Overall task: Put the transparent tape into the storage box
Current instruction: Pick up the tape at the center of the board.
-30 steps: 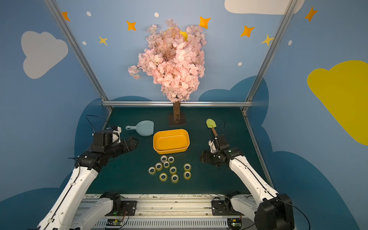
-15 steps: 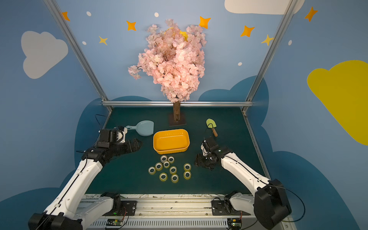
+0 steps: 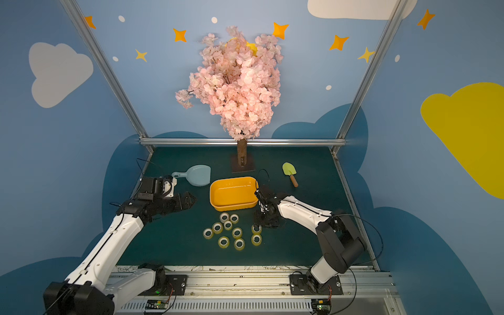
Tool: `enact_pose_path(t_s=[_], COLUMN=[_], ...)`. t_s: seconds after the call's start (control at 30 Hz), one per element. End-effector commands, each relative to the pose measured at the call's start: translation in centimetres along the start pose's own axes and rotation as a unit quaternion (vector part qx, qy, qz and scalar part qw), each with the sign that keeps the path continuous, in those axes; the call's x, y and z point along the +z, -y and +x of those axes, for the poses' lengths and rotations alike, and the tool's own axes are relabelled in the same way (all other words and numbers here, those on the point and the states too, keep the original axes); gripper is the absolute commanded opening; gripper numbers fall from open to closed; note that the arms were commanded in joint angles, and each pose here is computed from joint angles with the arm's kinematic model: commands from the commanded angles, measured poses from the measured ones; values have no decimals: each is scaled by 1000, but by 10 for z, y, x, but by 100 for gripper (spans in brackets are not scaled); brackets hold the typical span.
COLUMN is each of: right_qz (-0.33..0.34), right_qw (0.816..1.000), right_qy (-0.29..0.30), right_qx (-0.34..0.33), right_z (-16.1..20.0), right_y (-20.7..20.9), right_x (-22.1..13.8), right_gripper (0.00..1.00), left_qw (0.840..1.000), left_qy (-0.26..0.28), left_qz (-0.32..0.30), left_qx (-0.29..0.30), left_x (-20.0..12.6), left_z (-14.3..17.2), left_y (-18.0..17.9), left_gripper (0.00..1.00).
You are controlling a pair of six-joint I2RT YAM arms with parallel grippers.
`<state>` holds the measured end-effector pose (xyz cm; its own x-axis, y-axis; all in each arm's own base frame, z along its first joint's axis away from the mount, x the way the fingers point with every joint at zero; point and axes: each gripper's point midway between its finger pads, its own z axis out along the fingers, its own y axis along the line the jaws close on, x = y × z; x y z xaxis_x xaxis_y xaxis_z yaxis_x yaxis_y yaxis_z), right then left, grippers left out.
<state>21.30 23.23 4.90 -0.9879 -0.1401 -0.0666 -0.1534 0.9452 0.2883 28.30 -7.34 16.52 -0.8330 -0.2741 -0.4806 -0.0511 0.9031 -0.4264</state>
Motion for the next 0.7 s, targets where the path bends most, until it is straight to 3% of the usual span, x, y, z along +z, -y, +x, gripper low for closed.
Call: enact_pose_path(t_s=[0.0, 0.67], right_qz=[33, 82], right_qw=[999, 997], right_qy=[-6, -5], right_qx=[0, -7], right_z=[2, 19], right_y=[8, 23], right_x=[4, 8], right_gripper=[60, 56], left_qw=[1000, 1000], left_qy=[7, 3], left_qz=[8, 25], left_qx=[8, -8], left_x=[-7, -5], left_z=[-4, -8], left_y=[5, 4], left_gripper=[100, 100])
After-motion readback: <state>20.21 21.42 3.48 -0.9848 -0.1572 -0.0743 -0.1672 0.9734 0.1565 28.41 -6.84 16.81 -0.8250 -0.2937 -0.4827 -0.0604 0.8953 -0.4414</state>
